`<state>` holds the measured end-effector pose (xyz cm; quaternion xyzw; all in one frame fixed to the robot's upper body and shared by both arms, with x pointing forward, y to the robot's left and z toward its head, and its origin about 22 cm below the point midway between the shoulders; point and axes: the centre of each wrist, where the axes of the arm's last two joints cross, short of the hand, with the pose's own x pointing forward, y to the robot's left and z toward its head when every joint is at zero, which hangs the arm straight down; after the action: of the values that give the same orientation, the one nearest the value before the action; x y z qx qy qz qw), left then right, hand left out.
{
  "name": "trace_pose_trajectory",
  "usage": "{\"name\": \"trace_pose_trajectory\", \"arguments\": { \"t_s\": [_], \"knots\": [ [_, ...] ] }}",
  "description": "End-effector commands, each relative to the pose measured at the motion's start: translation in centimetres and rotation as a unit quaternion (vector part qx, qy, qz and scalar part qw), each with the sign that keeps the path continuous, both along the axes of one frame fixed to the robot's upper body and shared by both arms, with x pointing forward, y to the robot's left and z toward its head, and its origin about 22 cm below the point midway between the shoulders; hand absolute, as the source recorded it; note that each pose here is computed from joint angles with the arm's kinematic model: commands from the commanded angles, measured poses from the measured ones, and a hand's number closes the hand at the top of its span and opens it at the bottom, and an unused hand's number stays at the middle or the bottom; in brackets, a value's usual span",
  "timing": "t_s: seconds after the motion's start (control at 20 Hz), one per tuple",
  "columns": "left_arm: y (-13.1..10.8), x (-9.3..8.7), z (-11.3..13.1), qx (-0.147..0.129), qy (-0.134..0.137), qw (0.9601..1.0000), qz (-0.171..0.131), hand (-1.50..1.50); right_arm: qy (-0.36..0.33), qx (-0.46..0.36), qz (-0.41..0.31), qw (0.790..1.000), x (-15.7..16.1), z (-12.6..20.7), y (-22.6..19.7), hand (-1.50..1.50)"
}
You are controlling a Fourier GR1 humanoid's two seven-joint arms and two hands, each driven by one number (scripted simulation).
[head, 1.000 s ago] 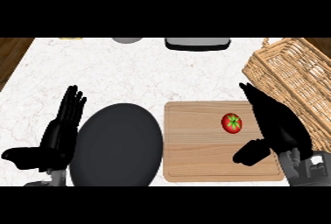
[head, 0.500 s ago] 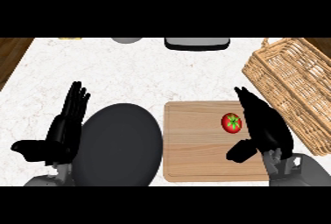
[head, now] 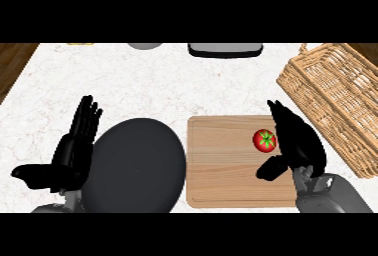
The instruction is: Pick the tomato from the cutting board and place it in the basket
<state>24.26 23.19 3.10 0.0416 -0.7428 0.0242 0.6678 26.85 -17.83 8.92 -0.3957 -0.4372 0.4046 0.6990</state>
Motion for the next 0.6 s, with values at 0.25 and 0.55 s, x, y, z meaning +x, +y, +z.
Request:
{"name": "trace_pose_trajectory", "arguments": {
  "t_s": [0.25, 0.55],
  "knots": [
    [-0.4, -1.7, 0.7, 0.004, 0.006, 1.0, -0.001, 0.0, 0.024, -0.014, -0.004, 1.0, 0.3, -1.7, 0.1, -1.5],
    [0.5, 0.2, -0.7, 0.0, 0.005, 1.0, -0.002, 0.0, 0.042, 0.0, -0.008, 0.999, 1.6, -3.4, -1.7, -1.5]
  ]
}}
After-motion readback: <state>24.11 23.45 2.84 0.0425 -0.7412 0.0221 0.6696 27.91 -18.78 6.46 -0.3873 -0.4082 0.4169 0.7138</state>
